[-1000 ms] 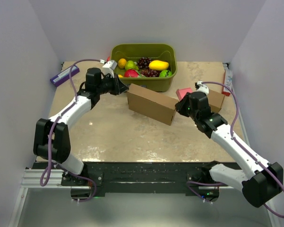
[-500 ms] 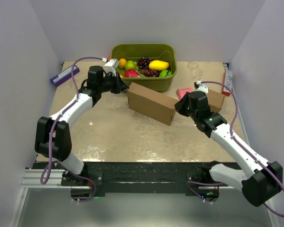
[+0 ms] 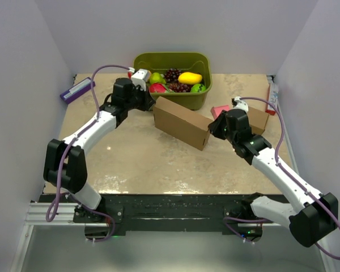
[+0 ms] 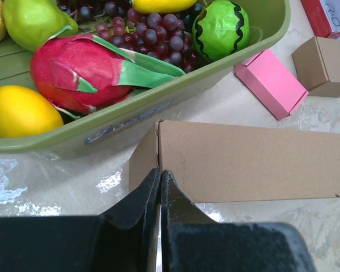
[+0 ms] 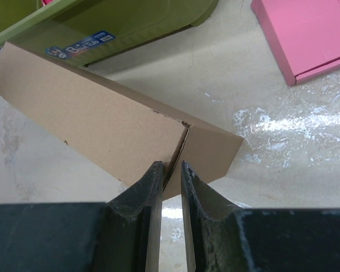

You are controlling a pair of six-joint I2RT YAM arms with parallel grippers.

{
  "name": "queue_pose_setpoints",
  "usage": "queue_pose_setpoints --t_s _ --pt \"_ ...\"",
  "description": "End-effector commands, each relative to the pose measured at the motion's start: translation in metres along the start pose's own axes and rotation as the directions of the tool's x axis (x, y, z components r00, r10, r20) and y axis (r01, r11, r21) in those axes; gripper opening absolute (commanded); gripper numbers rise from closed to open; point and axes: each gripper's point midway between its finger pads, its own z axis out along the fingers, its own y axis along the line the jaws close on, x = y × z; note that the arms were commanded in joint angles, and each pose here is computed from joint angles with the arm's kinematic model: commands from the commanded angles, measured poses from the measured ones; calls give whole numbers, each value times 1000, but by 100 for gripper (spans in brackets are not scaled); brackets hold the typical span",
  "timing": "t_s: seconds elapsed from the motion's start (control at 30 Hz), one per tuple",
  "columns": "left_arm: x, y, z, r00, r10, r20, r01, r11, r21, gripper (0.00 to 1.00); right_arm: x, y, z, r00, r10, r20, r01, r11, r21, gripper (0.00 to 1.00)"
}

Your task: Fold the paper box

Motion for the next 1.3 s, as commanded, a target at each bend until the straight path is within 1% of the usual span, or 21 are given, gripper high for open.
queue_pose_setpoints --t_s 0.0,0.17,0.23,0.33,0.43,0.5,0.67,0.77,0.8,0.83,0.87,0.9,0.93,0.97,1.0,1.03,1.07,1.13,1.17,1.23,1.27 --pt "106 46 -18 945 -43 -324 -30 976 -218 8 70 -62 -12 960 -89 -264 139 974 177 20" --pt "99 34 -32 962 -56 -268 -2 977 -212 8 64 -46 -18 967 -81 -243 108 989 101 17" --pt "106 31 -36 959 -68 -274 11 979 -202 8 76 -37 -19 956 -75 -285 88 996 33 15" --pt "114 27 -45 957 -92 -276 38 980 -195 9 87 -37 -20 947 -77 -313 83 997 8 15" --pt "116 22 -56 959 -101 -265 50 980 -192 12 87 -34 -27 946 -92 -311 88 996 -26 17" --pt "128 22 -63 952 -114 -285 57 978 -201 15 79 -31 -34 953 -108 -283 98 994 -50 20" --pt "142 18 -87 945 -128 -301 66 976 -207 24 74 -9 -56 948 -157 -276 106 976 -190 29" --pt "134 15 -100 956 -124 -266 66 974 -217 36 69 -6 -64 950 -177 -259 123 970 -211 37" --pt "132 15 -103 958 -124 -260 67 974 -217 46 66 -4 -66 951 -181 -250 127 968 -216 40" --pt "126 13 -106 963 -119 -241 67 974 -215 50 64 -4 -67 952 -182 -246 129 968 -217 47" --pt "123 11 -107 964 -118 -237 68 976 -206 56 65 -4 -67 951 -183 -249 130 968 -216 50" --pt "116 9 -107 969 -113 -220 69 978 -197 66 64 -3 -67 951 -177 -253 123 969 -215 53" --pt "110 6 -109 973 -105 -206 66 980 -188 71 64 -4 -65 952 -169 -255 117 972 -206 62" --pt "104 6 -109 978 -96 -187 62 981 -184 76 63 -5 -63 953 -166 -253 119 974 -192 66" --pt "98 5 -109 982 -87 -168 56 982 -180 84 59 -7 -61 957 -163 -239 123 977 -171 71" --pt "92 6 -110 987 -82 -141 55 982 -183 87 56 -8 -58 961 -160 -227 126 979 -160 76" --pt "83 8 -109 992 -75 -105 55 982 -183 90 54 -9 -54 962 -163 -220 132 980 -149 87" --pt "76 20 -111 994 -95 -62 81 977 -199 95 44 -6 -46 971 -167 -169 143 979 -145 96" --pt "69 23 -110 994 -105 -33 97 978 -187 96 41 -5 -41 972 -172 -160 149 978 -146 99" --pt "63 43 -114 991 -135 0 132 966 -222 96 24 0 -33 980 -167 -110 149 977 -155 99" --pt "58 49 -115 990 -137 19 138 963 -230 96 21 -3 -25 979 -169 -115 151 977 -150 99"
